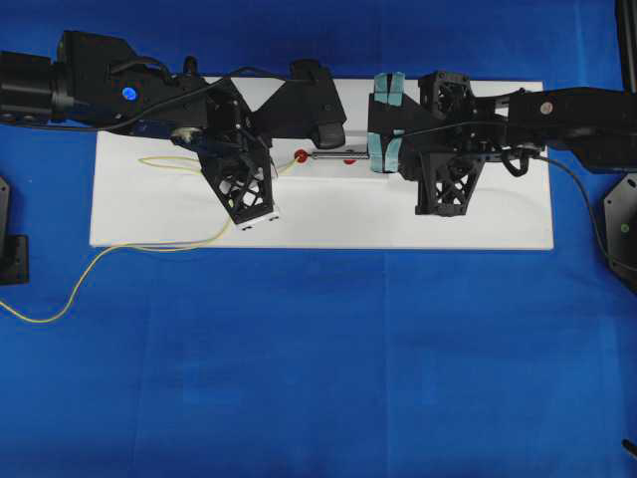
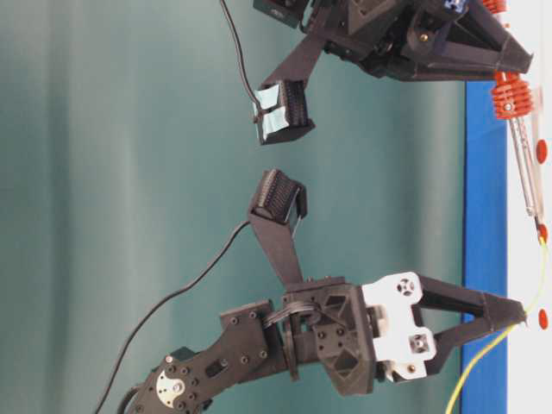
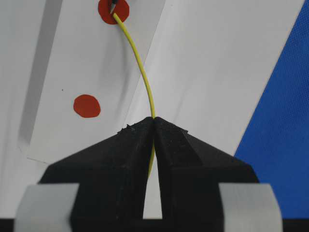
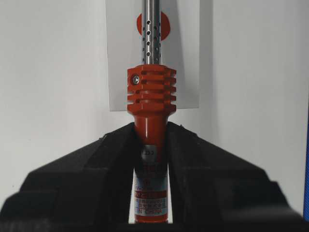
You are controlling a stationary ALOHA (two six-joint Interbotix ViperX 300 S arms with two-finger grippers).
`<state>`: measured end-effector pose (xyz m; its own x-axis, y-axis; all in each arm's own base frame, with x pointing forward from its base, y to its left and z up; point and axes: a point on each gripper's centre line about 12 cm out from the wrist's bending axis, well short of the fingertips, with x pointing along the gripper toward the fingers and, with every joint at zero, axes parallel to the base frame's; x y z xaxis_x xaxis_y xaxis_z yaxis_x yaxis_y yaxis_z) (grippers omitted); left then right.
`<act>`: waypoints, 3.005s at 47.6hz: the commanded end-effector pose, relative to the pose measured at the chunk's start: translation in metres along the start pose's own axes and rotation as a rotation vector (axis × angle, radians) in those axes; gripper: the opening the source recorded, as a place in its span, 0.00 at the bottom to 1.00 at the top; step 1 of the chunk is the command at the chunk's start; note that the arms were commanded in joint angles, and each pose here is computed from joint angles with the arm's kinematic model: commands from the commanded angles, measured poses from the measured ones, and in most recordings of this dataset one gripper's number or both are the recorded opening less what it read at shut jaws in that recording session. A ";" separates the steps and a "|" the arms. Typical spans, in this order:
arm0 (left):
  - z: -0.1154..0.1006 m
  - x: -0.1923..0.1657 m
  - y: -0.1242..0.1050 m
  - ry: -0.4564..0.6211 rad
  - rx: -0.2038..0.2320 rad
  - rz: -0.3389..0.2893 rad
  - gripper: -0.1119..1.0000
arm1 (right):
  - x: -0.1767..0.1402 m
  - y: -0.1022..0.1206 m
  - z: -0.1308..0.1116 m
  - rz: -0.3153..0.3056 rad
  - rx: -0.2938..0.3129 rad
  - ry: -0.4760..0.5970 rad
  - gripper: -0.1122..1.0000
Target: Touch the tip of the soldering iron to the tip of the solder at the mark.
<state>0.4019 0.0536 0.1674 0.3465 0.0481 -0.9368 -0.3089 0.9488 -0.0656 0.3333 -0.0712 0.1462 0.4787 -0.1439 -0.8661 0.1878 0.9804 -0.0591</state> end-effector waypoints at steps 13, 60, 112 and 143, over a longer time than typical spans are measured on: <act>-0.008 -0.060 -0.003 -0.123 0.005 -0.028 0.11 | -0.006 -0.001 0.014 -0.002 -0.001 -0.055 0.15; -0.042 -0.077 0.003 -0.199 -0.001 -0.045 0.11 | -0.082 -0.007 -0.014 -0.024 0.001 -0.187 0.15; 0.049 0.004 -0.017 -0.101 -0.012 -0.019 0.11 | -0.079 -0.018 -0.043 -0.055 0.039 -0.084 0.15; 0.053 0.005 -0.016 -0.117 -0.015 -0.020 0.11 | -0.072 -0.017 -0.046 -0.051 0.038 -0.076 0.15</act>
<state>0.4500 0.0553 0.1647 0.4081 0.0590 -0.9110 -0.3217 0.9432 -0.0830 0.2533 -0.0694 0.1812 0.5136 -0.1979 -0.8349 0.2403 0.9673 -0.0815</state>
